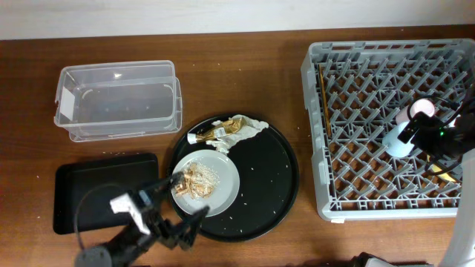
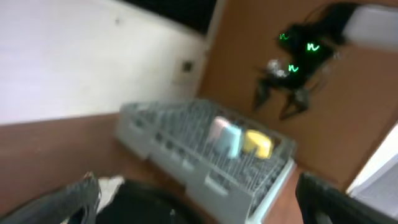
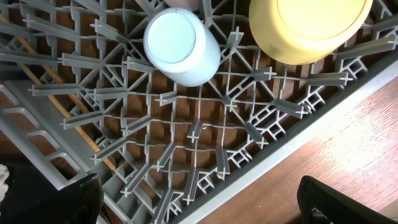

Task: Sort waste into correct bins and load items into the dishwasher rack
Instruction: 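Reach the left gripper to the white plate and grasp its rim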

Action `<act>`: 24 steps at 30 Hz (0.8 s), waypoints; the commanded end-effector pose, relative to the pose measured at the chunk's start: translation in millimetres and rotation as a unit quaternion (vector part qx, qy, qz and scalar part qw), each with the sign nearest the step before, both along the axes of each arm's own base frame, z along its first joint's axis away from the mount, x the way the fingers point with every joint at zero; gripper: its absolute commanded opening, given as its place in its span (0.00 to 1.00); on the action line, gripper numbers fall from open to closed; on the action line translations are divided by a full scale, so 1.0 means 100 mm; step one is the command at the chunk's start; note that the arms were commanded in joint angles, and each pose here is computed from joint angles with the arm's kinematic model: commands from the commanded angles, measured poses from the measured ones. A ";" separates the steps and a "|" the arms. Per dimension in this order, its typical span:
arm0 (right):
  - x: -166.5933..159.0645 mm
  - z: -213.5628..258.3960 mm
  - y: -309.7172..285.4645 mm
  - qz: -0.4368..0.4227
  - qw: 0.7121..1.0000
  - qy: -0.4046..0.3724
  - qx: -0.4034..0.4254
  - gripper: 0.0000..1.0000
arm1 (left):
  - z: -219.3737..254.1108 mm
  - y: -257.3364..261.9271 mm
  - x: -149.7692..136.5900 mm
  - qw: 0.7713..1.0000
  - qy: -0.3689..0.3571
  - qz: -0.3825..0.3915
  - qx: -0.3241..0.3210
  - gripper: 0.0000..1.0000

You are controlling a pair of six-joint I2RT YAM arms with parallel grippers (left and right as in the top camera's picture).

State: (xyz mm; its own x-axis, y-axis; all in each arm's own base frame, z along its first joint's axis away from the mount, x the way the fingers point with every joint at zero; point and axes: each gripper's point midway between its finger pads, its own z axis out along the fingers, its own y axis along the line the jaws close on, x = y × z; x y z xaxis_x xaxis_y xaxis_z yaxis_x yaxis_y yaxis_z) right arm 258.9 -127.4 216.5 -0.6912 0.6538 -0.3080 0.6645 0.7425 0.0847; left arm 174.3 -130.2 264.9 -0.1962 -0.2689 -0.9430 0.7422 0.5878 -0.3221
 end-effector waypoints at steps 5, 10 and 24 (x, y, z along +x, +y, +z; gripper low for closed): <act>-0.01 -0.02 -0.01 -0.006 1.000 0.002 0.004 0.99 | 0.13 0.51 0.44 0.959 0.146 0.158 0.187 1.00; -0.01 -0.02 -0.01 -0.006 1.000 0.003 0.004 0.98 | 0.04 0.52 0.49 0.922 0.287 0.131 0.224 1.00; -0.01 -0.02 -0.01 -0.006 1.000 0.002 0.004 0.98 | -0.45 -0.29 0.65 0.870 0.406 0.064 0.271 1.00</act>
State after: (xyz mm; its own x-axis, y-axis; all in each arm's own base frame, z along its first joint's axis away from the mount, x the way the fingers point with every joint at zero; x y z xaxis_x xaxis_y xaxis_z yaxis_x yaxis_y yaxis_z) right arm 259.2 -126.7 216.5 -0.6920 0.6534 -0.3070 0.6628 0.7435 0.0883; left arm 232.5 -156.2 242.9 -0.8075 0.1330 -0.5746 0.4488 0.7708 -0.4522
